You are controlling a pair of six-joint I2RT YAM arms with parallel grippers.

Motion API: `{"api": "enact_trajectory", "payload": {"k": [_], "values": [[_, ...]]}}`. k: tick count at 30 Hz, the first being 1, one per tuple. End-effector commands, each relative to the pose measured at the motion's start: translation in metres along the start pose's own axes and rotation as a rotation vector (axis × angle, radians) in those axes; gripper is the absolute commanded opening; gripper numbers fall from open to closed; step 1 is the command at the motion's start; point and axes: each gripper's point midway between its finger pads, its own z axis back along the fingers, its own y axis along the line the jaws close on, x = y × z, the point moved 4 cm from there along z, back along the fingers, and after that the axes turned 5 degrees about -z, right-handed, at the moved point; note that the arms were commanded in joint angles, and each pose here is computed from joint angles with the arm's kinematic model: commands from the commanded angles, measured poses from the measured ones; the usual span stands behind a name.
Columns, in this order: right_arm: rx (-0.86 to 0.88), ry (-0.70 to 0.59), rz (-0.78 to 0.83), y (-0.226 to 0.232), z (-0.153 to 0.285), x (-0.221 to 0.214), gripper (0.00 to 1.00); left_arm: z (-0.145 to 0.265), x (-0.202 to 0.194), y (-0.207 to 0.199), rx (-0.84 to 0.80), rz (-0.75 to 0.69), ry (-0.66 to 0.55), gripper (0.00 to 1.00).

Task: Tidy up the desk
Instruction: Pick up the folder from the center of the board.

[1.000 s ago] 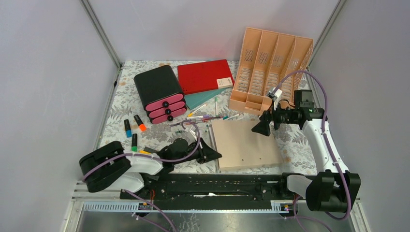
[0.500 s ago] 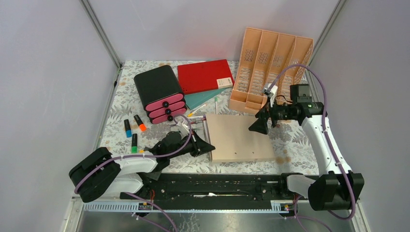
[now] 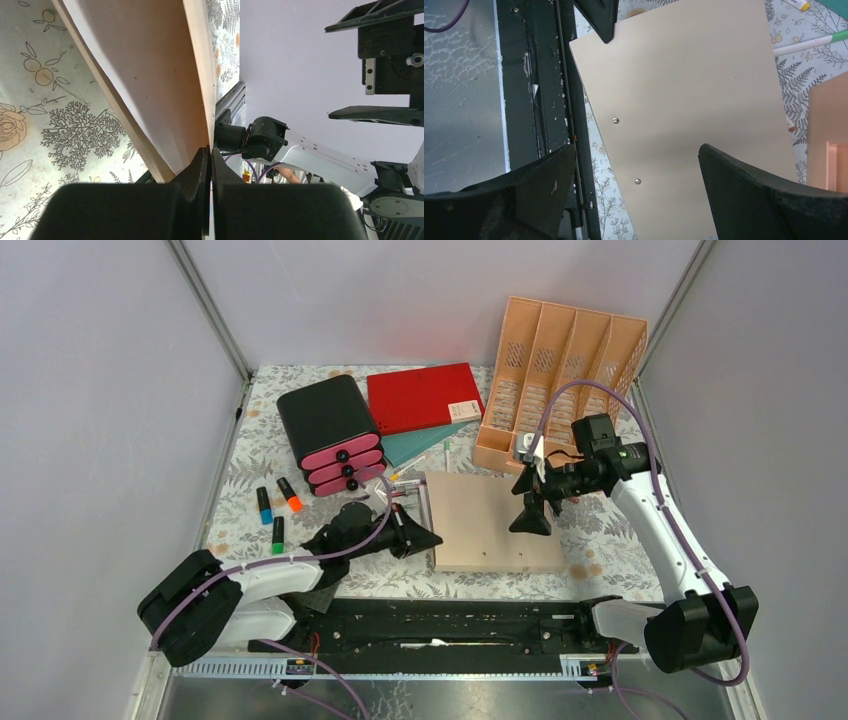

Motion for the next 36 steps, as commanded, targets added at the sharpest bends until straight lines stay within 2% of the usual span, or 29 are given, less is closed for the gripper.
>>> {"api": "enact_trajectory", "payload": {"k": [1, 11, 19, 23, 27, 34, 36], "values": [[0.031, -0.001, 0.042, 0.004, -0.003, 0.005, 1.00, 0.004, 0.016, -0.030, -0.100, -0.055, -0.041, 0.00], [0.030, -0.026, -0.069, 0.014, -0.006, -0.001, 1.00, 0.015, 0.022, -0.022, -0.114, -0.029, -0.063, 0.00], [0.041, -0.085, -0.232, 0.015, -0.009, 0.008, 1.00, 0.020, 0.025, -0.020, -0.147, 0.008, -0.084, 0.00], [-0.035, -0.125, -0.293, 0.005, -0.001, 0.015, 1.00, 0.022, 0.026, -0.018, -0.150, 0.024, -0.088, 0.00], [-0.145, -0.214, -0.431, -0.019, 0.019, 0.013, 1.00, 0.025, 0.026, -0.019, -0.169, 0.031, -0.096, 0.00], [-0.400, -0.309, -0.655, -0.046, 0.038, -0.026, 1.00, 0.026, 0.029, -0.023, -0.187, 0.037, -0.109, 0.00], [-0.422, -0.348, -0.715, -0.052, 0.038, -0.037, 1.00, 0.026, 0.030, -0.024, -0.194, 0.044, -0.114, 0.00]]}}
